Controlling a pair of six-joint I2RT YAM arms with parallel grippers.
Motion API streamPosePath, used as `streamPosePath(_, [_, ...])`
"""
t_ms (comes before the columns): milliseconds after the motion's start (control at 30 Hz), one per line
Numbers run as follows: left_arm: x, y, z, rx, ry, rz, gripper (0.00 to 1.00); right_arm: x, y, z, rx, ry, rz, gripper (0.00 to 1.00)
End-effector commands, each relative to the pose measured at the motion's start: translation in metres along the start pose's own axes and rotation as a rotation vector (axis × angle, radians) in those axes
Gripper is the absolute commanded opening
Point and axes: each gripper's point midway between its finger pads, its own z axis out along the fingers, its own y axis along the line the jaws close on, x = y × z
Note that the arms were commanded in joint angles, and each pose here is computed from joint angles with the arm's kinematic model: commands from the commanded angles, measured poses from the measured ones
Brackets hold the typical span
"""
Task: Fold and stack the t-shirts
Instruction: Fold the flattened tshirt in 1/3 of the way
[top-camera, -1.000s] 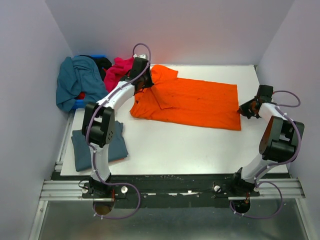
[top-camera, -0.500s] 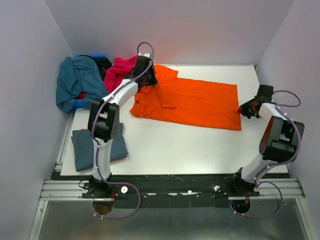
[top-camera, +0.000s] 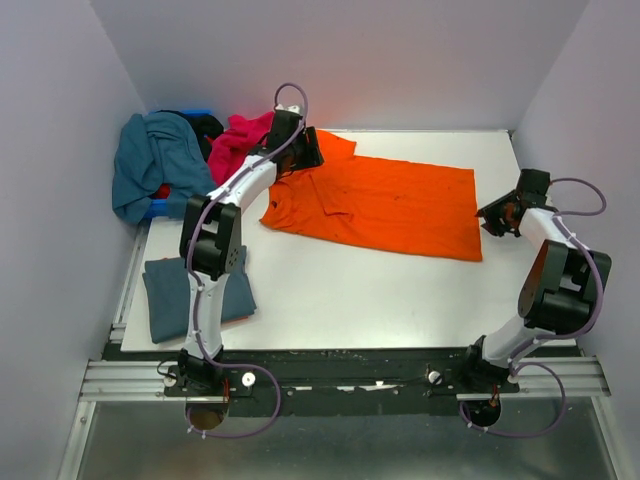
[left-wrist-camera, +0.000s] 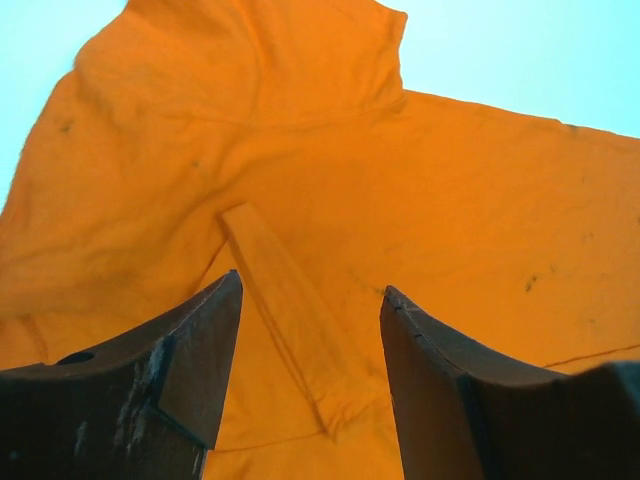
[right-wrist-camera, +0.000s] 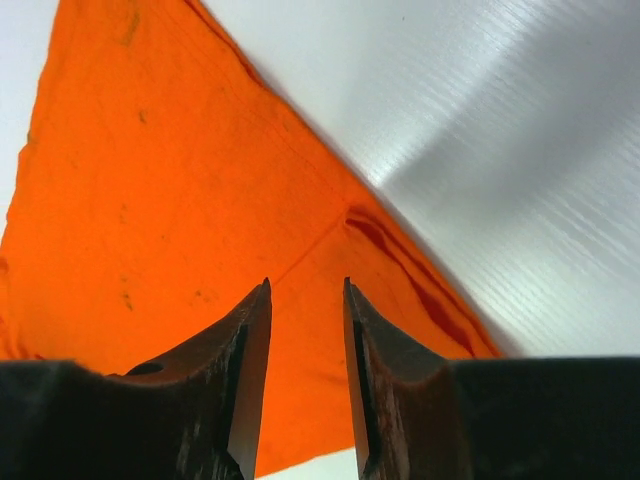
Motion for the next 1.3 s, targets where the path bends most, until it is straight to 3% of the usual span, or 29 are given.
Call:
streamPosePath(0, [-0.022,0.005,-0.044,-0.056,-0.065,-0.004,0.7,-0.008,-0.003,-0.03,-0.005,-0.085,0.001,0.42])
streamPosePath(200, [0.019,0.037,-0.088,-0.141,-0.066,-0.104,0.69,0.035,-0.041,-0.042,0.018,-0.071,0.124,0.39])
streamPosePath(400, [0.059,0.068,-0.113,-0.177,-0.062,-0.185,0.68,0.054,-0.059,-0.054,0.012,-0.084,0.149,0.39])
streamPosePath(633, [0.071,0.089,-0.129,-0.204,-0.113,-0.257,0.71,0.05,-0.08,-0.055,0.081,-0.167,0.205,0.4])
streamPosePath(1033, [0.073,0.109,-0.133,-0.215,-0.133,-0.311,0.75,0.054,-0.085,-0.018,0.162,-0.095,0.251,0.42])
streamPosePath(1167, [0.074,0.106,-0.131,-0.185,-0.132,-0.316,0.73,0.051,-0.093,-0.02,0.189,-0.132,0.268,0.29])
streamPosePath(1267, [0.078,0.102,-0.127,-0.158,-0.12,-0.319,0.72,0.046,-0.092,-0.025,0.179,-0.163,0.262,0.01])
